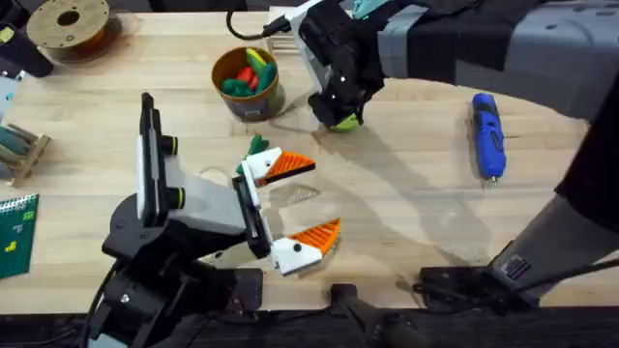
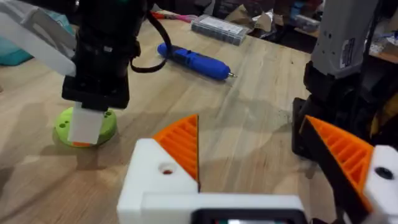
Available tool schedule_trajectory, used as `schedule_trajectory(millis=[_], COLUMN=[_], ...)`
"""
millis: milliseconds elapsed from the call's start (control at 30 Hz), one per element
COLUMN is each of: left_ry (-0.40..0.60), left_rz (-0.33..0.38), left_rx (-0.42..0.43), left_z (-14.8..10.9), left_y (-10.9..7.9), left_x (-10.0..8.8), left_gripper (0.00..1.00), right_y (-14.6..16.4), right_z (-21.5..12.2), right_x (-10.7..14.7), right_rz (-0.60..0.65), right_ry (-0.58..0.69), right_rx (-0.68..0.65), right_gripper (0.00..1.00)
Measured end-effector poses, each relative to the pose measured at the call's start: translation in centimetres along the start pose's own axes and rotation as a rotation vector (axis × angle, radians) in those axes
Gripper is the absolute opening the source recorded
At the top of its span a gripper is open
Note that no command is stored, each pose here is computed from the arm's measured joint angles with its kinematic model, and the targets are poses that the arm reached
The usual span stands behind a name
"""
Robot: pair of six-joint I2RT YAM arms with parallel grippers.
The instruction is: Pick up the gripper from the table and insert it into the empty holder that is missing its gripper. Then pick up a screw, insert it into the mounting hole, and use the screwdriver to tighten it. Finally, clean up the table by picking up the vegetable and placing it into the bucket.
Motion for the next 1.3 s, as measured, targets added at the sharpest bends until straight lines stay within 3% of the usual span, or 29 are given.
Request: schedule_trajectory(millis=[267,767,933,1000,1033,1100,1300], left_ry=[0.000,0.000,0.000,0.000,0.000,0.000,0.000], left_rz=[0.000,0.000,0.000,0.000,0.000,0.000,0.000], left_rx=[0.000,0.000,0.000,0.000,0.000,0.000,0.000], left_z=[0.0,0.0,0.0,0.0,0.0,0.0,0.0], left_y=[0.0,0.0,0.0,0.0,0.0,0.0,0.0], left_x=[0.0,0.0,0.0,0.0,0.0,0.0,0.0], left_gripper=[0.986,0.986,0.986,0.986,0.986,0.986,0.986], right_y=[-0.6,-0.6,-0.9,-1.0,-1.0,-0.8,1.1], right_z=[-0.1,-1.0,-5.3,-7.9,-11.7,-13.8,-17.5], right_x=[0.0,-0.1,-0.8,-1.2,-1.2,-0.9,0.3], right_rz=[0.010,0.007,0.005,0.004,0.002,-0.004,-0.073], right_ry=[0.000,0.018,-0.031,-0.070,-0.116,-0.140,-0.210], right_rx=[0.021,0.012,0.013,0.015,0.019,0.013,-0.114], right_gripper=[0.013,0.009,0.008,0.008,0.008,0.008,0.008])
Point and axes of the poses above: each hand's point on the last joint's axis, 136 mm out from that joint toward the fingers, its own z axis out along the fingers, its own y axis along the line the jaws close on, x = y × z, the point moved 8 cm from there along -z, back along the fingers, and after that the axes turned 14 degrees about -z, right-handed, at the moved point
